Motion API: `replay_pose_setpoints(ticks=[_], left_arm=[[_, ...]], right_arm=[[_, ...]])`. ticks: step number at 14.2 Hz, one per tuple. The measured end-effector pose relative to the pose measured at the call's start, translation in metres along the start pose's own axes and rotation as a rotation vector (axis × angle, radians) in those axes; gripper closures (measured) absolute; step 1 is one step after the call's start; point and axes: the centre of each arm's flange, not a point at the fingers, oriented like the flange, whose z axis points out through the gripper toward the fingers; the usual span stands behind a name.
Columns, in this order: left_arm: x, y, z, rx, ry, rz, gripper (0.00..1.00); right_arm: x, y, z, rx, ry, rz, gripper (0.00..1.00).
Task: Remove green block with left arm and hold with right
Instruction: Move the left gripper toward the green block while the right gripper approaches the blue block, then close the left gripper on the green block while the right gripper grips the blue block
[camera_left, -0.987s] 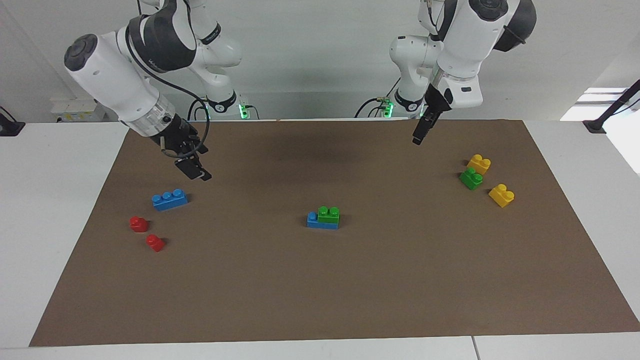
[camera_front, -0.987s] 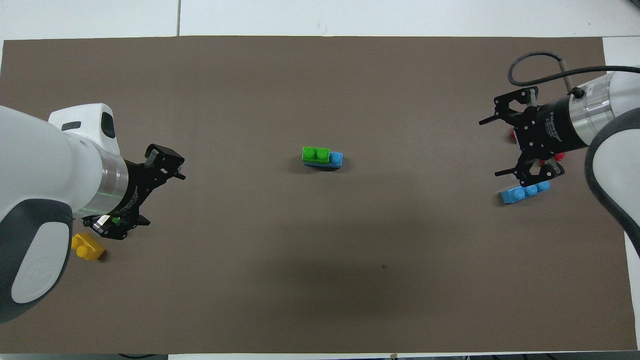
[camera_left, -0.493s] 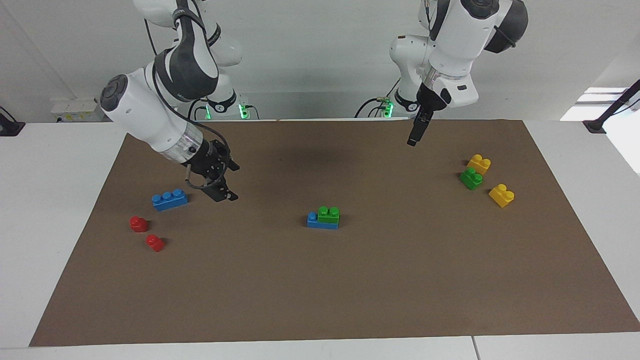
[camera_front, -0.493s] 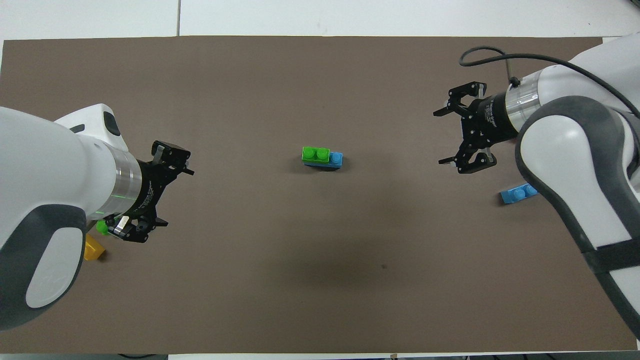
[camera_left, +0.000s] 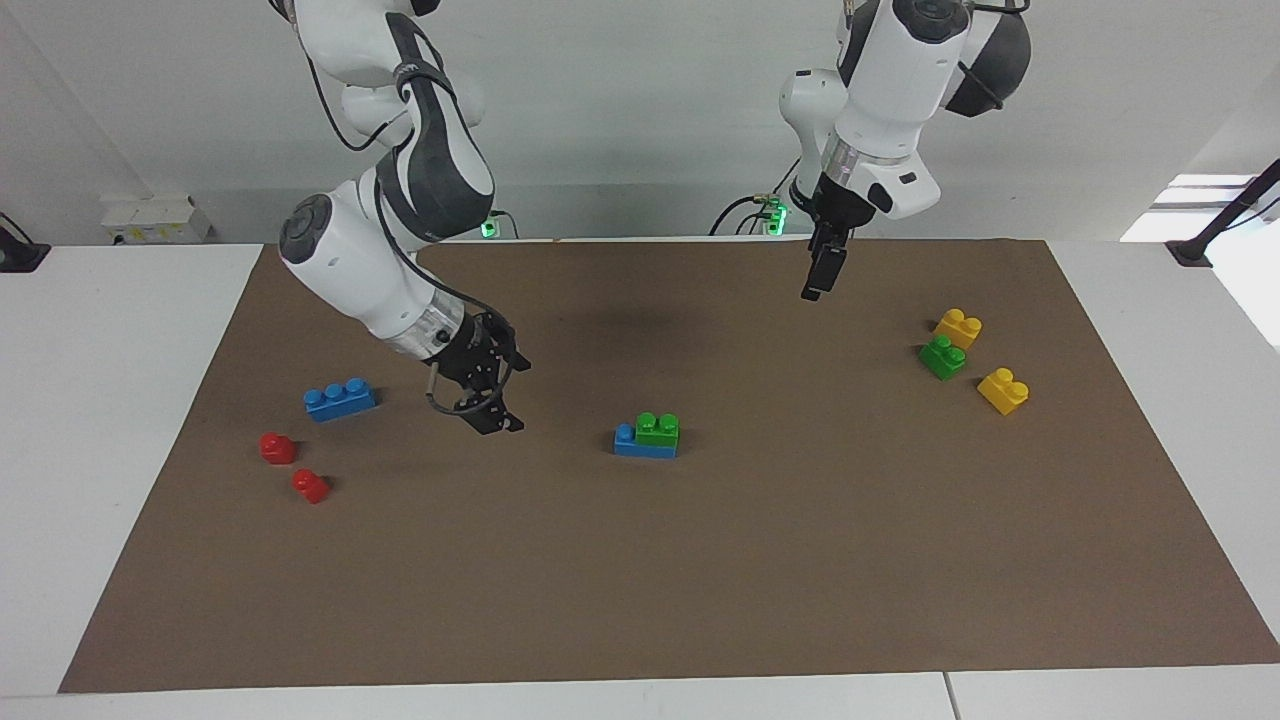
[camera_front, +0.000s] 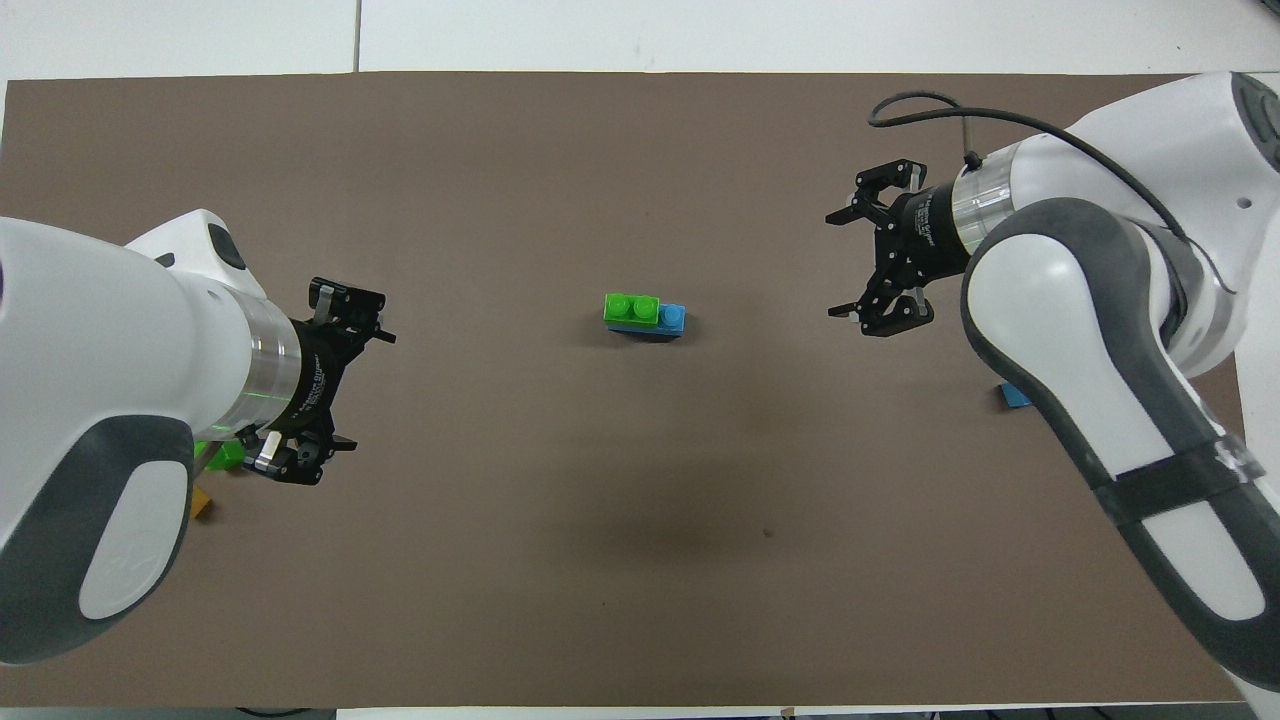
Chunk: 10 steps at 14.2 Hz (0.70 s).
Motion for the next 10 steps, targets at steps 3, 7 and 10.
replay_pose_setpoints(ticks=[3,7,10], left_arm=[[-0.017,0.008,0.015,-0.013,-0.005,-0.084,0.0],[-0.041,0.024,0.046,-0.022,-0.013,-0.157,0.0],[-0.055,0.039,0.072,-0.031,-0.02,-0.204,0.0]], right_arm=[[-0.014,0.001,0.024,0.005,0.004,-0.017,0.02],[-0.032,0.011,0.043,-0.009,0.008,-0.026,0.0],[-0.038,0.013,0.061,-0.012,0.013,-0.03,0.0]])
